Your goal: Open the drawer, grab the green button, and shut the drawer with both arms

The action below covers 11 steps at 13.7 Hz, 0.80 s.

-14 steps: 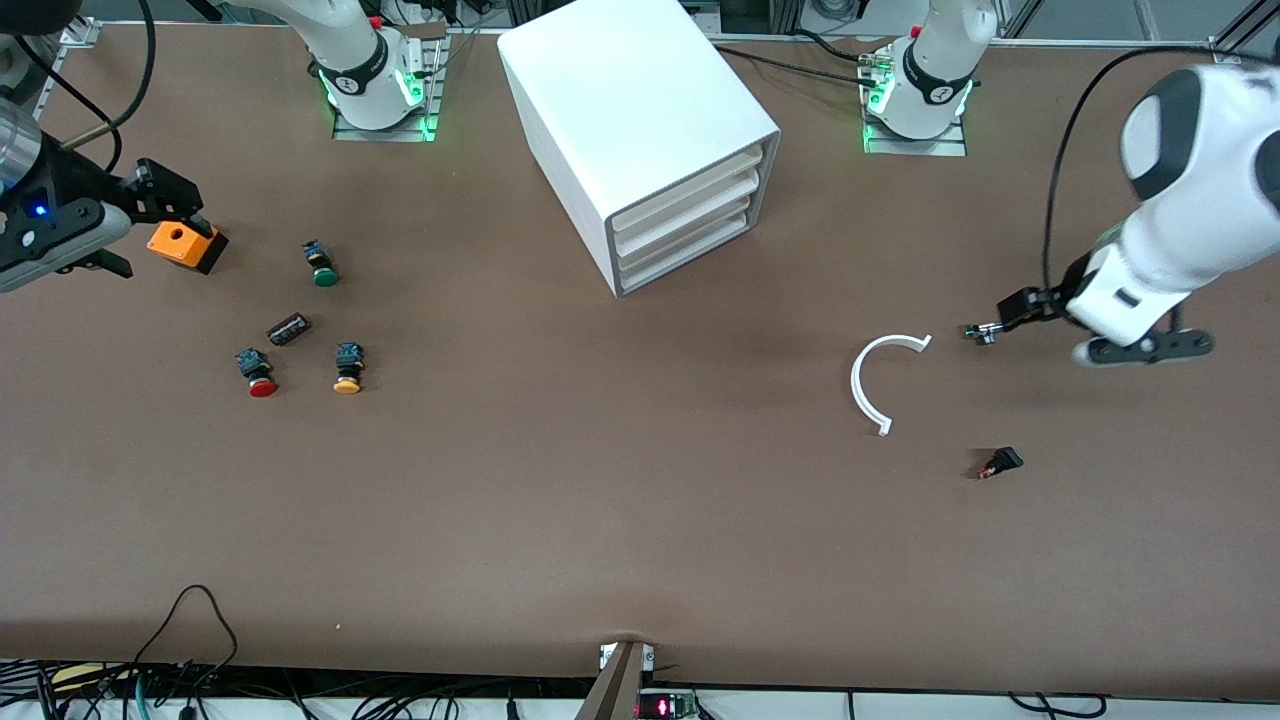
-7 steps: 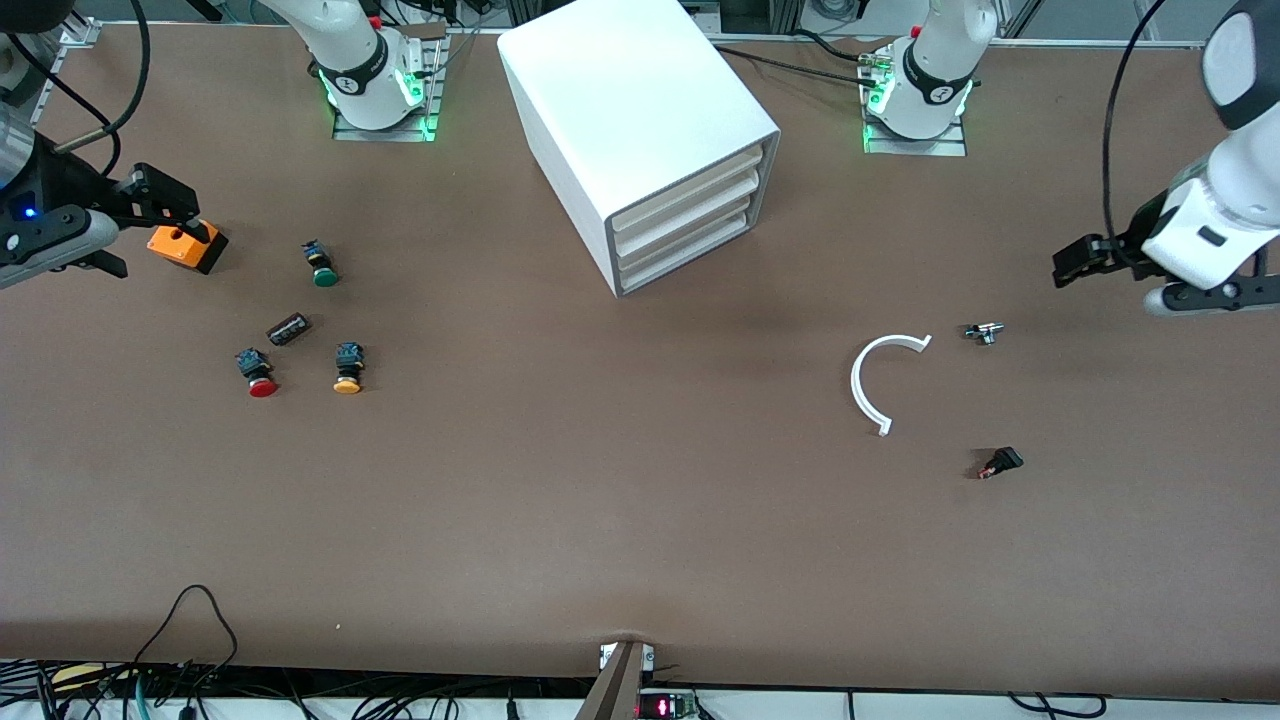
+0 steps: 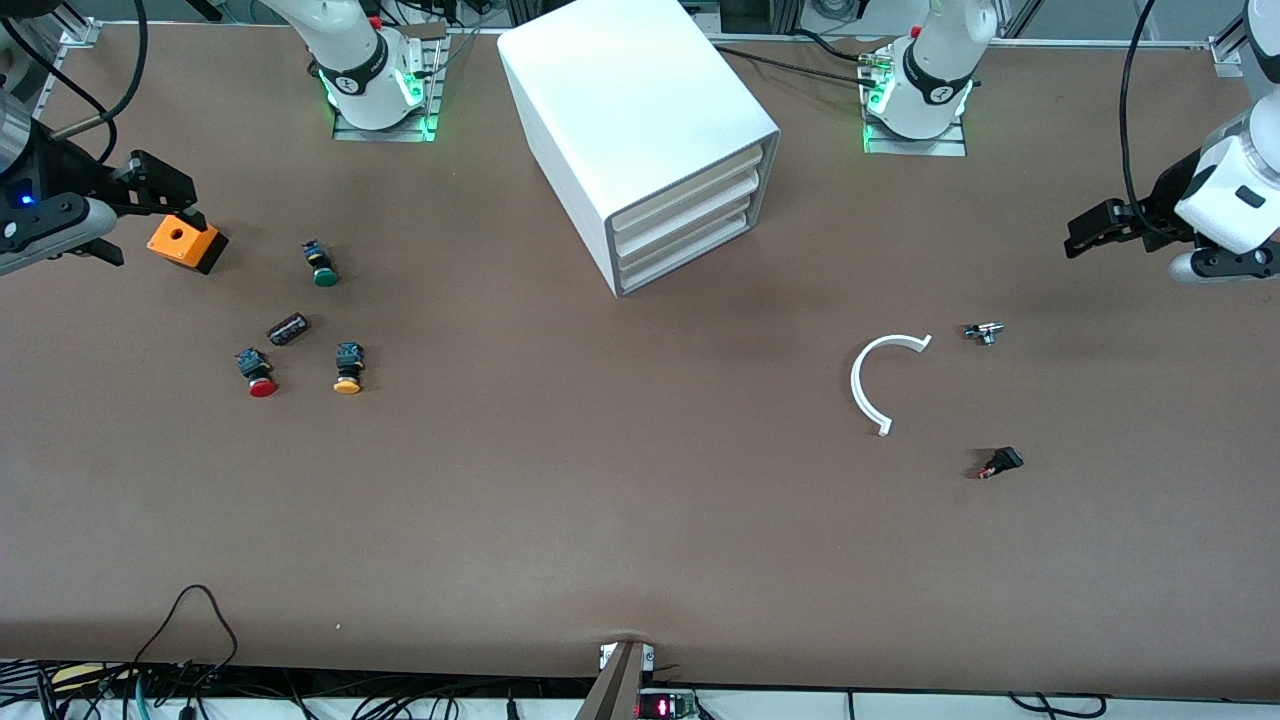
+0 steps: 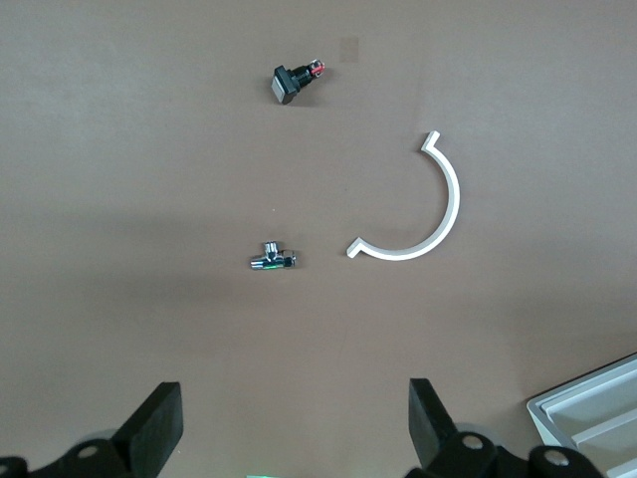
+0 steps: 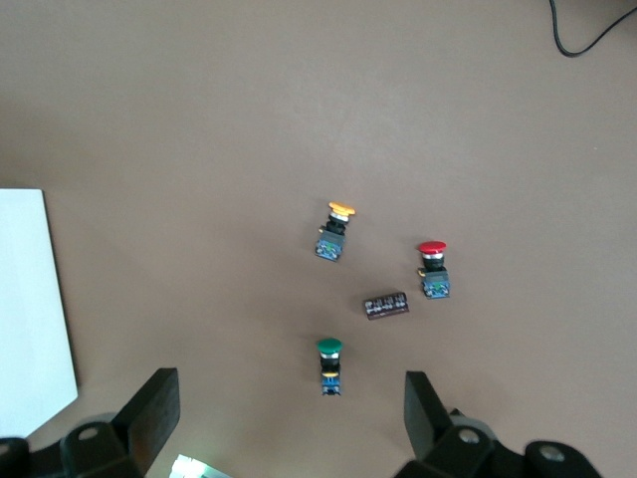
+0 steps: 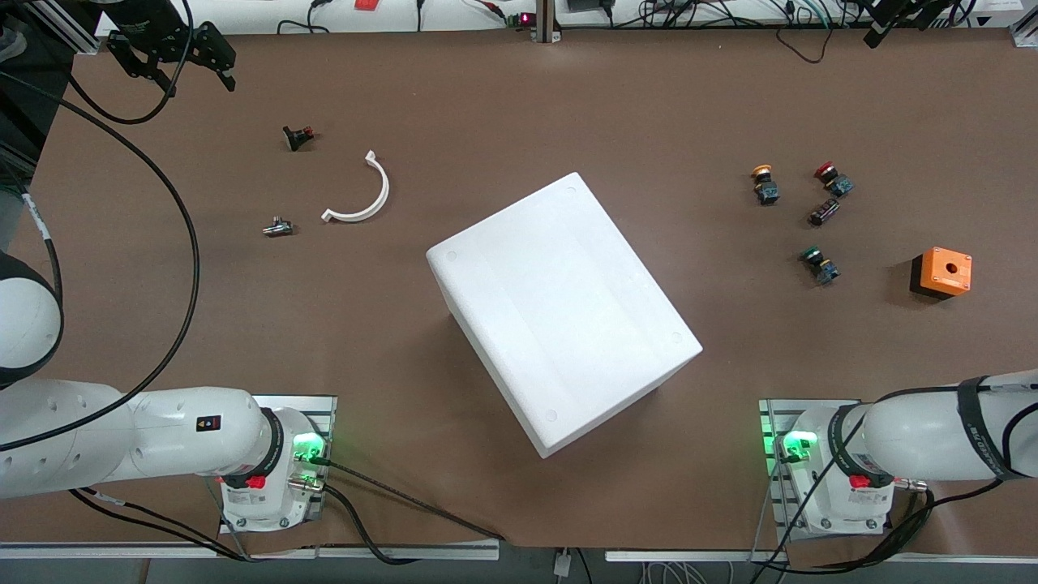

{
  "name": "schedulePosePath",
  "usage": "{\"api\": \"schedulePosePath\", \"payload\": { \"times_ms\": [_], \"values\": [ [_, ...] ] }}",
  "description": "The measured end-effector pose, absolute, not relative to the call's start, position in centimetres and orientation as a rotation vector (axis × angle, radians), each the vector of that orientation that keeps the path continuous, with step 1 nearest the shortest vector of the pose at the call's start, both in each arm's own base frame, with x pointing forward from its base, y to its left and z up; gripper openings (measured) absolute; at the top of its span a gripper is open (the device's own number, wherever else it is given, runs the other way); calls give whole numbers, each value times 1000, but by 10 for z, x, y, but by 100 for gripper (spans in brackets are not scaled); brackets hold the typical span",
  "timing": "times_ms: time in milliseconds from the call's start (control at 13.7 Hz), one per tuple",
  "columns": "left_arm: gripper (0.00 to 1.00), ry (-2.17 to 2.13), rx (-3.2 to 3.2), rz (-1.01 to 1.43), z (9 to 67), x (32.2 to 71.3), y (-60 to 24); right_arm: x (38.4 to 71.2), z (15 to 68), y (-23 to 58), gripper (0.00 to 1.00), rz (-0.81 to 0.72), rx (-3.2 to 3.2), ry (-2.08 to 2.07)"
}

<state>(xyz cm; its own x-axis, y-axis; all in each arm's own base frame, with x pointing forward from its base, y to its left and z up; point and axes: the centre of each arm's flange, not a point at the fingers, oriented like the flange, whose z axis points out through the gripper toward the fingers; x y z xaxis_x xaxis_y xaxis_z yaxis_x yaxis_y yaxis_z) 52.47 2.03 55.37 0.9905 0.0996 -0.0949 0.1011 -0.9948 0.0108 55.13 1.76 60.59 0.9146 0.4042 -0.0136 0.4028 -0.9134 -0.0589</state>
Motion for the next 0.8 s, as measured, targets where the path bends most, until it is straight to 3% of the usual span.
{"api": "schedulePosePath", "payload": {
  "times_ms": [801],
  "values": [
    [100, 84, 3145, -59, 581, 540, 10, 548, 621, 16, 100, 0, -3040, -634]
  ]
}}
